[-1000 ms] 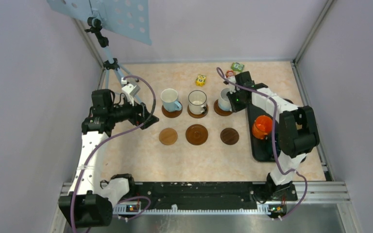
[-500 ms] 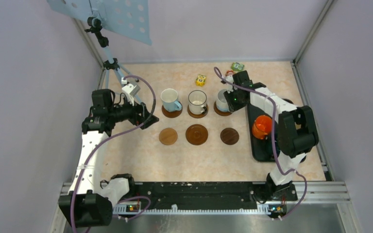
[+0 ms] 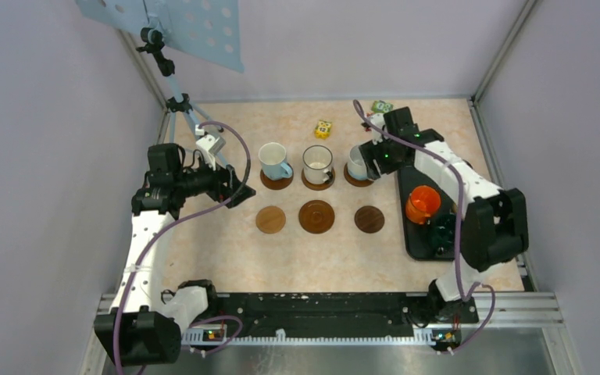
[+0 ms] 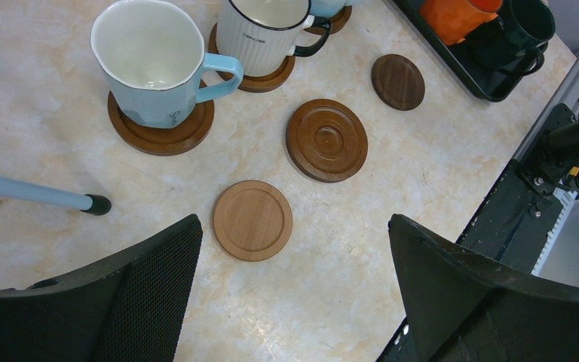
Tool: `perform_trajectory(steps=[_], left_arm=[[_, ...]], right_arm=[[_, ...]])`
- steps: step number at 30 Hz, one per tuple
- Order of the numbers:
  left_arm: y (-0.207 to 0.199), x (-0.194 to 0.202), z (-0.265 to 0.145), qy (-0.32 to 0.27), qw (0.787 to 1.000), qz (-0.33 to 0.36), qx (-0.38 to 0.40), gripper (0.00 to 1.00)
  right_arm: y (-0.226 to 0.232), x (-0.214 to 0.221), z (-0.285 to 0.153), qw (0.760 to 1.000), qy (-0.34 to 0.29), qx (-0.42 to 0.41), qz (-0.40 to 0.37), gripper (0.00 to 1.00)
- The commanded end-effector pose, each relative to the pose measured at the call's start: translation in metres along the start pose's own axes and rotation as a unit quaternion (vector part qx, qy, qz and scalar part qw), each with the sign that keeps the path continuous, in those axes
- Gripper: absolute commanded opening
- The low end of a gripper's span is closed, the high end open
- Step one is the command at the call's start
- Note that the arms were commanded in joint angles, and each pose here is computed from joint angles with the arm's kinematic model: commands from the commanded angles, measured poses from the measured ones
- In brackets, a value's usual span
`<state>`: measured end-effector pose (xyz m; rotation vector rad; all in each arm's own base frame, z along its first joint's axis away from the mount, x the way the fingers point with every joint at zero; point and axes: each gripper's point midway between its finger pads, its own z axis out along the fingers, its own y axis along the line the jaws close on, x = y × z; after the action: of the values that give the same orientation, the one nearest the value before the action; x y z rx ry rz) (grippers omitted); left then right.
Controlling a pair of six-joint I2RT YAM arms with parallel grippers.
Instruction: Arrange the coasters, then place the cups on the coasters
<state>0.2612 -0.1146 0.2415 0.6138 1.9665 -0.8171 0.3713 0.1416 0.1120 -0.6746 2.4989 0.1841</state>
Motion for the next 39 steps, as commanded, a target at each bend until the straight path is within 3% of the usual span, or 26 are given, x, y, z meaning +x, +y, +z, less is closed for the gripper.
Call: perform_trajectory(steps=[1,10,21,39], left_arm=[[-0.004,-0.008,-0.002,-0.011,1.0,0.02,0.006,0.99],[-0.007,-0.009,-0.003,-0.016,1.0,0.021,0.008,0.99],[-0.004,-0.009,-0.004,-0.017,1.0,0.024,-0.001,0.99],[-0.003,-0.008,-0.003,-0.018,0.999,0.028,-0.005,0.99]], right_arm=[[0.002,0.001,-0.066,0.999,-0.037,-0.008,0.008,0.65],[-0.018,0.093,-0.112,0.997,0.047,0.019,0.049,0.63],[-0.034,0.157,-0.123,0.991,0.116,0.059,0.04,0.56],[-0.052,0.148,-0.087,0.989,0.125,0.057,0.055,0.5]])
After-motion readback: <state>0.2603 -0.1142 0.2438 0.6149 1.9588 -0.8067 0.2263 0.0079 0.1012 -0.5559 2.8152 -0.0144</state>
